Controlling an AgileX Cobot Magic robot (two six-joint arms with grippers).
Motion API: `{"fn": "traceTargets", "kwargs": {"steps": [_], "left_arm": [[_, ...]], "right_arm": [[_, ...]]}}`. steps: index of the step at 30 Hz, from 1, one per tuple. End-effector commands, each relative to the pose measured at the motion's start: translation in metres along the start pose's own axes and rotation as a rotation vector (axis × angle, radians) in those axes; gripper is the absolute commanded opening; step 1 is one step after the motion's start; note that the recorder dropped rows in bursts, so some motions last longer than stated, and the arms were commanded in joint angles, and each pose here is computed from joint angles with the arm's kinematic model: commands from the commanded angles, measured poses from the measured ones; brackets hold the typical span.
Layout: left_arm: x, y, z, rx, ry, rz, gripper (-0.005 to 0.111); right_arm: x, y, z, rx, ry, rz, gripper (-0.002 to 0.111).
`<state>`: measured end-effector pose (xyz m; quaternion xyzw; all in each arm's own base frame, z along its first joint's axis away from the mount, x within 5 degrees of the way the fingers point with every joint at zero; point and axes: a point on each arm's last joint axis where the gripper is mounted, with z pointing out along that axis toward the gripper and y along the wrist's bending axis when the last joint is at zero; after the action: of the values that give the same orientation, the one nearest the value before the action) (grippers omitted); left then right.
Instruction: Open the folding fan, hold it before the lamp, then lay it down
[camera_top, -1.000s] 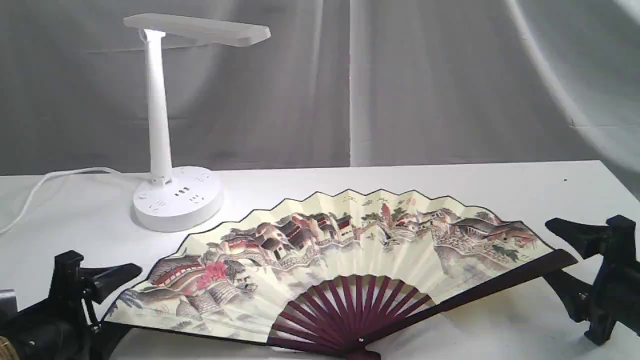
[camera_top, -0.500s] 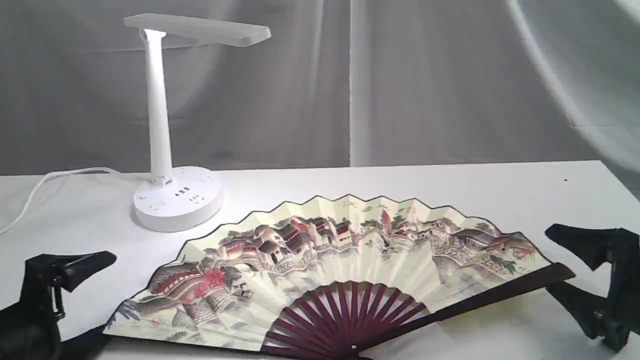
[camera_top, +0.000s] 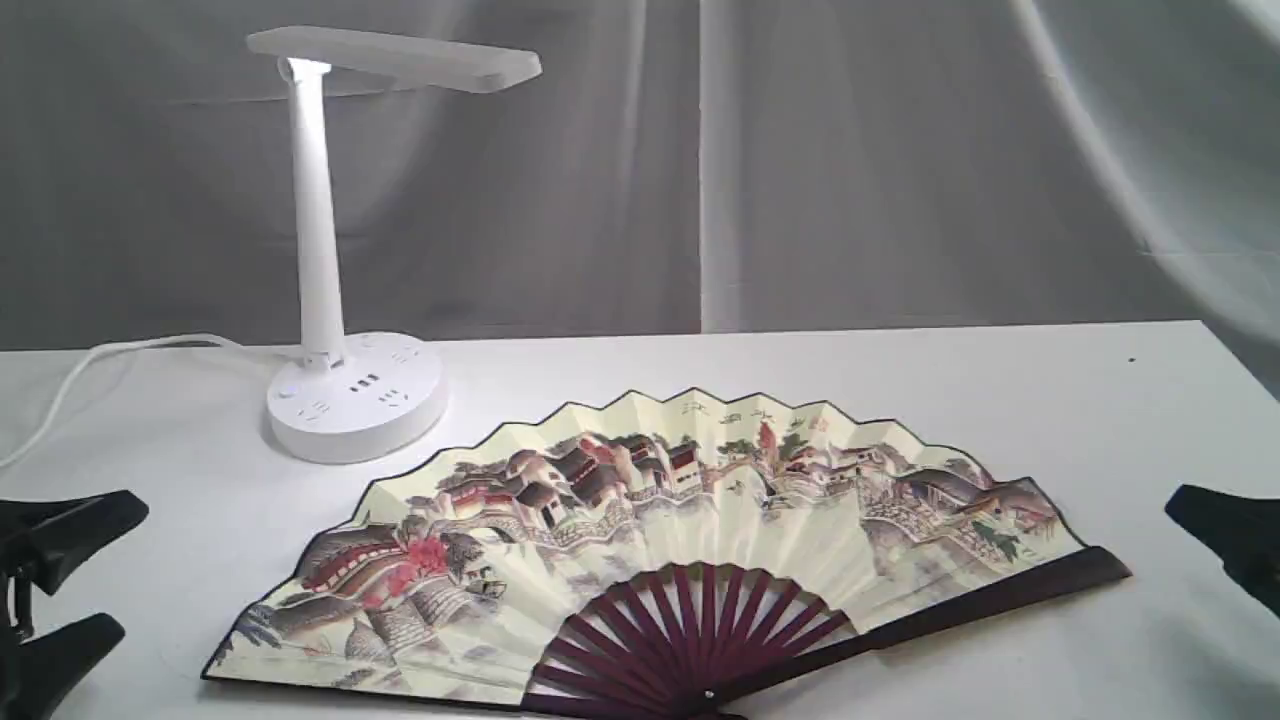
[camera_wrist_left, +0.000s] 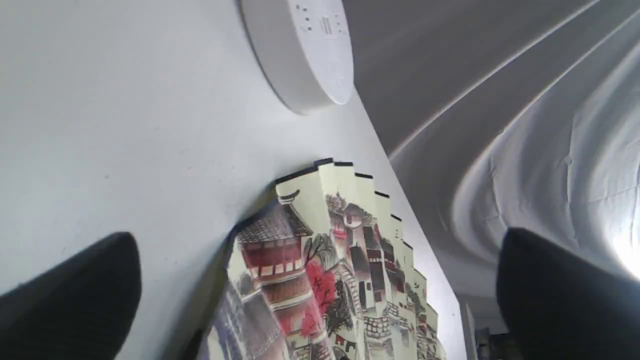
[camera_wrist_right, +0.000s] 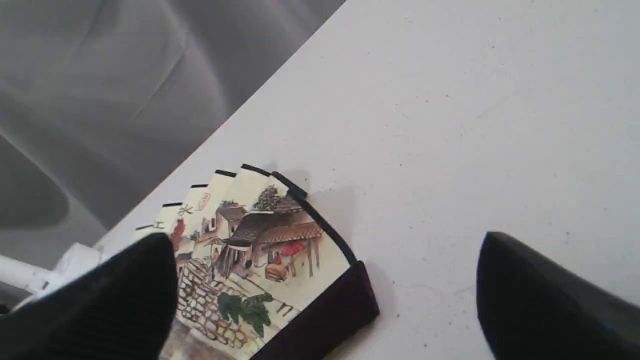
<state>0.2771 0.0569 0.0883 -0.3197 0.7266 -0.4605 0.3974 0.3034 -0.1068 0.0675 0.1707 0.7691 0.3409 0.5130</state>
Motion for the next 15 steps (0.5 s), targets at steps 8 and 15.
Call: {"fn": "traceTargets", "kwargs": {"steps": [8, 15], "left_arm": [[-0.011, -0.036, -0.008, 0.080, -0.025, 0.310, 0.036], [0.002, -0.073, -0.007, 0.183, 0.031, 0.551, 0.030]], "right_arm": [[-0.027, 0.080, 0.012, -0.150, -0.033, -0.443, 0.030], [-0.014, 0.120, 0.036, -0.091, -0.014, -0.689, 0.012]]}}
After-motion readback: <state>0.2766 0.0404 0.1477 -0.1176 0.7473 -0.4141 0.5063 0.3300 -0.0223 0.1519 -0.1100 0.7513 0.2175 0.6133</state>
